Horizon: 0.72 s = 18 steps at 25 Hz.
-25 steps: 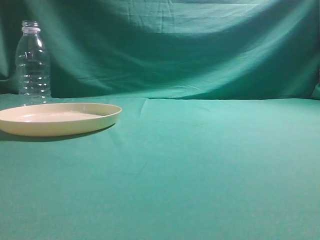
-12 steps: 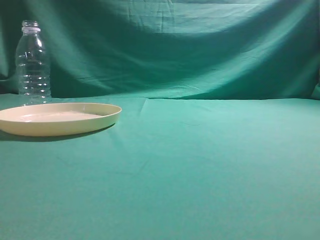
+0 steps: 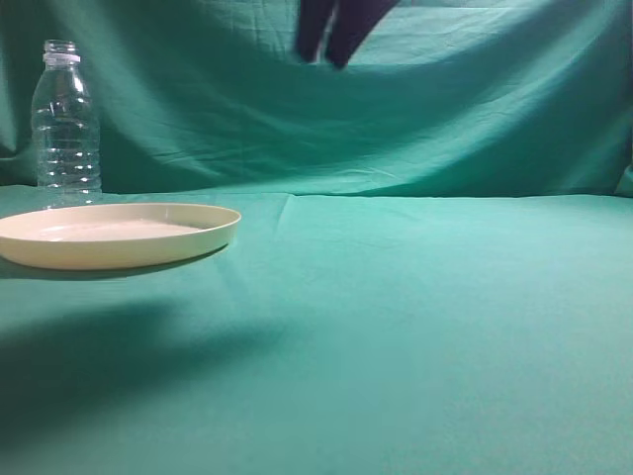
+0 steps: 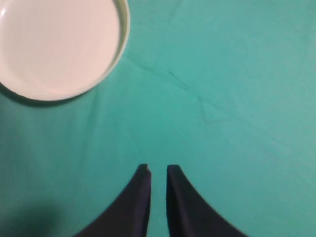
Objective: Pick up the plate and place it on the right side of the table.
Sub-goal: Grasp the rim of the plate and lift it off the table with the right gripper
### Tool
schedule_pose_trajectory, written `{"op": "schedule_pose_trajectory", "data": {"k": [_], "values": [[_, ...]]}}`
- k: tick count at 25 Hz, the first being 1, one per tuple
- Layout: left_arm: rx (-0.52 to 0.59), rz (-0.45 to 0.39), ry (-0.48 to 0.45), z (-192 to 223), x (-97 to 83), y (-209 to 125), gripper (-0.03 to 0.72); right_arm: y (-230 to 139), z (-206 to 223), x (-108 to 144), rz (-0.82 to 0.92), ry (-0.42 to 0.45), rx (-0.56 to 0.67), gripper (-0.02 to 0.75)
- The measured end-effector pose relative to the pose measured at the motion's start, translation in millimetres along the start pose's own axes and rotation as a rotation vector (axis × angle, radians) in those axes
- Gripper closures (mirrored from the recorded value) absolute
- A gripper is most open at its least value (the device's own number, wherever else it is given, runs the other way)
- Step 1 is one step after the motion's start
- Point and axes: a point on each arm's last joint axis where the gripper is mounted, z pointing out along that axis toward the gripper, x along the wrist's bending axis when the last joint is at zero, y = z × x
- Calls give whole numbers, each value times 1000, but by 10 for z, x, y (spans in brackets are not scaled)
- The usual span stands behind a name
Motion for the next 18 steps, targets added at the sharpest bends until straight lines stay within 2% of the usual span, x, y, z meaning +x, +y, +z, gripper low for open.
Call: {"op": "schedule_pose_trajectory", "data": {"k": [2, 7, 13, 14, 18], "values": [[0, 0, 0, 0, 0, 0, 688, 163, 223, 112, -23, 20, 15, 582], [0, 0, 0, 0, 0, 0, 688, 463, 717, 320, -68, 46, 79, 366], [0, 0, 0, 0, 0, 0, 688, 665, 1182, 354, -72, 48, 120, 357], [0, 0, 0, 0, 0, 0, 688, 689, 1245, 353, -73, 46, 119, 316], [0, 0, 0, 0, 0, 0, 688, 727, 1491, 307, -105, 3, 108, 331]]}}
